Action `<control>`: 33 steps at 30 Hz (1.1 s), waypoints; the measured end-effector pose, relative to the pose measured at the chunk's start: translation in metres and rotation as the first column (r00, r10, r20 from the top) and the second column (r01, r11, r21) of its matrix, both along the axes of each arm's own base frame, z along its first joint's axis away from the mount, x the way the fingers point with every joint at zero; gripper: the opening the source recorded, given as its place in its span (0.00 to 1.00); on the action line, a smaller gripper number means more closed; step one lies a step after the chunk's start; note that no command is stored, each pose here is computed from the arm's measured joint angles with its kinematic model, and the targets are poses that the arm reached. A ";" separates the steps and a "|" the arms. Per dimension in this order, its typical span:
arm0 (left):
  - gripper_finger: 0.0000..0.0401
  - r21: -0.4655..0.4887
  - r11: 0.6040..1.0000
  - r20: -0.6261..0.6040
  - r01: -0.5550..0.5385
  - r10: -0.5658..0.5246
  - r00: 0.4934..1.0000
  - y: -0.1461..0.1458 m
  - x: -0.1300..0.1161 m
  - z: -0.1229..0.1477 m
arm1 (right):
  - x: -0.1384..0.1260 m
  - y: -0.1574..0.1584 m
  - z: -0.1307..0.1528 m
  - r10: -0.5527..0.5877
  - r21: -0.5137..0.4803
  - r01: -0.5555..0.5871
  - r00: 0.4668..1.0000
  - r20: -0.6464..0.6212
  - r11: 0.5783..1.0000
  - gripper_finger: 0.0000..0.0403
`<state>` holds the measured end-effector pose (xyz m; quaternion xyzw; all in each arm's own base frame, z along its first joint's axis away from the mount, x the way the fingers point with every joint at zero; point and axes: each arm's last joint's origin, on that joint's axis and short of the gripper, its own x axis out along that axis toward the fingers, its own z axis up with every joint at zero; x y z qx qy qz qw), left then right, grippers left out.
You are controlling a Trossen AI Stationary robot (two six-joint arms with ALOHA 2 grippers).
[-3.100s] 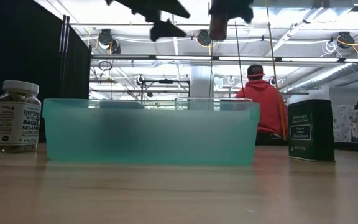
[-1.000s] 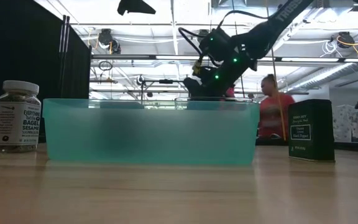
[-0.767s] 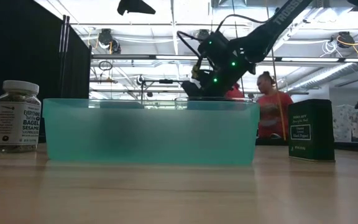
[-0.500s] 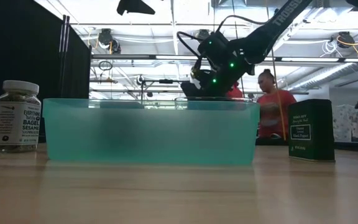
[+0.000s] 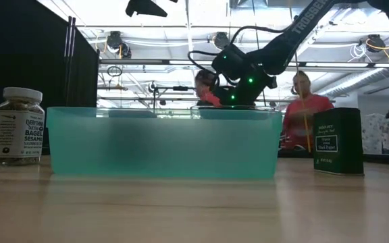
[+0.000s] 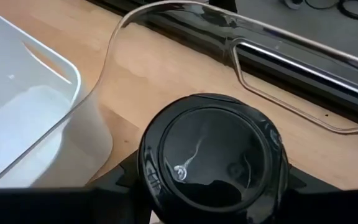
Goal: Sort spices by type
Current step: Put the orange spice bottle into the transparent bin
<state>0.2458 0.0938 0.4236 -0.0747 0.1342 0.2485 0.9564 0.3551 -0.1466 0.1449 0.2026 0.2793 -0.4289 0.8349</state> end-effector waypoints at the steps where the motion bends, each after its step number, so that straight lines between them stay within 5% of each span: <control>1: 0.78 0.000 1.000 0.000 0.000 0.000 1.000 0.000 0.000 0.000 | 0.000 0.001 0.000 0.000 -0.002 0.000 1.000 -0.003 1.000 0.44; 33: 0.78 0.000 1.000 0.000 0.000 0.000 1.000 0.000 0.000 0.000 | 0.002 0.004 0.001 0.048 -0.009 -0.048 0.999 -0.005 0.999 0.64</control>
